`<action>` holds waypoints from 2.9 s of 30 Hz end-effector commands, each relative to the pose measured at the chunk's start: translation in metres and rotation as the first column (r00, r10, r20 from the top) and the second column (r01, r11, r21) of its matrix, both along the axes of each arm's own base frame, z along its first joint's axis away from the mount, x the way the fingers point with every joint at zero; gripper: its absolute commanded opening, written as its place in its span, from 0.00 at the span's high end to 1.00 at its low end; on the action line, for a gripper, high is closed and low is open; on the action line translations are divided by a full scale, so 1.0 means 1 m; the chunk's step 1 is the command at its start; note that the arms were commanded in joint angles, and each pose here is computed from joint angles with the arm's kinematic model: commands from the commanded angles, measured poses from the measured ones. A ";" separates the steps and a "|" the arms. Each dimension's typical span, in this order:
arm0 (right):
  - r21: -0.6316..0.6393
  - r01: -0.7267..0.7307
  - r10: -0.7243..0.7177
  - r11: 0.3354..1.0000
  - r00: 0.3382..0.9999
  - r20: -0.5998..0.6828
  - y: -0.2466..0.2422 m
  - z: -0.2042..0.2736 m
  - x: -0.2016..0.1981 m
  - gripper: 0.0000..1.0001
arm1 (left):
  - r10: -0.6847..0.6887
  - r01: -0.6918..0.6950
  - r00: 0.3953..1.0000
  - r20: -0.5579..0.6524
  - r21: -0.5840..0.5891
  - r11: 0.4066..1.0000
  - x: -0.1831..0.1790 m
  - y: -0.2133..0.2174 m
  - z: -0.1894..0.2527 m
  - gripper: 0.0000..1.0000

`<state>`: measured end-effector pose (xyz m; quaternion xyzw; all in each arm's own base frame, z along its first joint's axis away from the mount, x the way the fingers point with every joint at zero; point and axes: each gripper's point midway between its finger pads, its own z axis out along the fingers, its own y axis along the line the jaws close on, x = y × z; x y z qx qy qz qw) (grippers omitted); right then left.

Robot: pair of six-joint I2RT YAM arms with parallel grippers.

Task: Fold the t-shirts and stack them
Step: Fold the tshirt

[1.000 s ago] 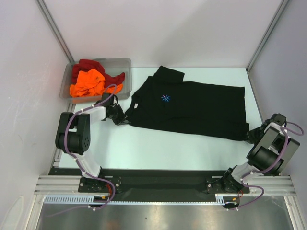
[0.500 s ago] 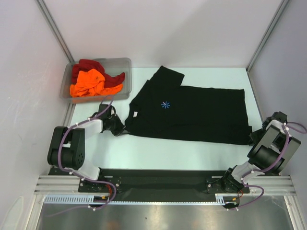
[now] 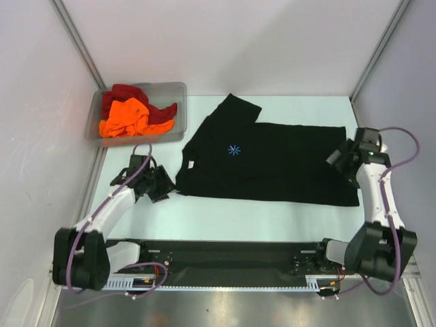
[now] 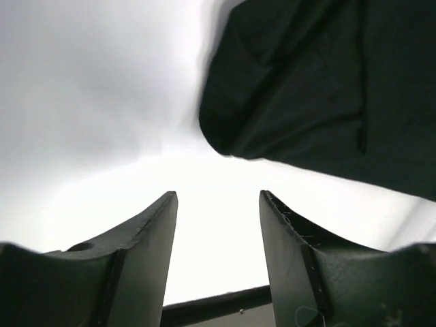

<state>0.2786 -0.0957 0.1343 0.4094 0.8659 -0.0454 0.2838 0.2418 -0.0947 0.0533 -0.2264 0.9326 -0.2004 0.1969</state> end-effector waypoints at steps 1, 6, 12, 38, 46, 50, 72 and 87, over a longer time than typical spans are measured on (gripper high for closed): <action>0.074 -0.154 0.148 0.985 0.986 0.081 0.060 0.023 0.004 0.09 | -0.078 0.068 0.989 0.122 0.083 0.994 0.004 0.009 0.036 0.44; 0.282 -0.463 0.407 0.840 0.883 0.236 0.183 0.013 0.006 0.09 | -0.219 0.235 0.945 0.243 -0.037 0.971 0.011 -0.026 0.065 0.49; 0.400 -0.680 0.586 0.614 0.733 0.346 0.300 -0.010 0.000 0.14 | -0.299 0.342 0.917 0.263 -0.138 0.929 0.030 -0.069 0.071 0.49; 0.573 -0.733 0.723 0.367 0.612 0.320 0.432 -0.080 0.014 0.54 | -0.144 0.141 0.989 0.033 0.063 0.988 0.039 -0.019 0.025 0.50; 0.589 -0.712 0.711 0.381 0.634 0.306 0.435 -0.092 0.019 0.51 | -0.210 0.213 0.976 0.060 -0.047 0.976 0.031 -0.035 0.026 0.51; 0.593 -0.706 0.706 0.387 0.640 0.302 0.435 -0.094 0.021 0.53 | -0.220 0.226 0.974 0.061 -0.106 0.968 0.031 -0.045 0.027 0.54; 0.621 -0.672 0.690 0.404 0.669 0.275 0.431 -0.102 0.021 0.64 | -0.349 0.346 0.917 0.193 0.053 0.937 0.175 -0.084 0.032 0.54; 0.645 -0.661 0.695 0.385 0.667 0.269 0.431 -0.110 0.021 0.65 | -0.407 0.396 0.910 0.075 0.127 0.909 0.184 -0.081 -0.020 0.52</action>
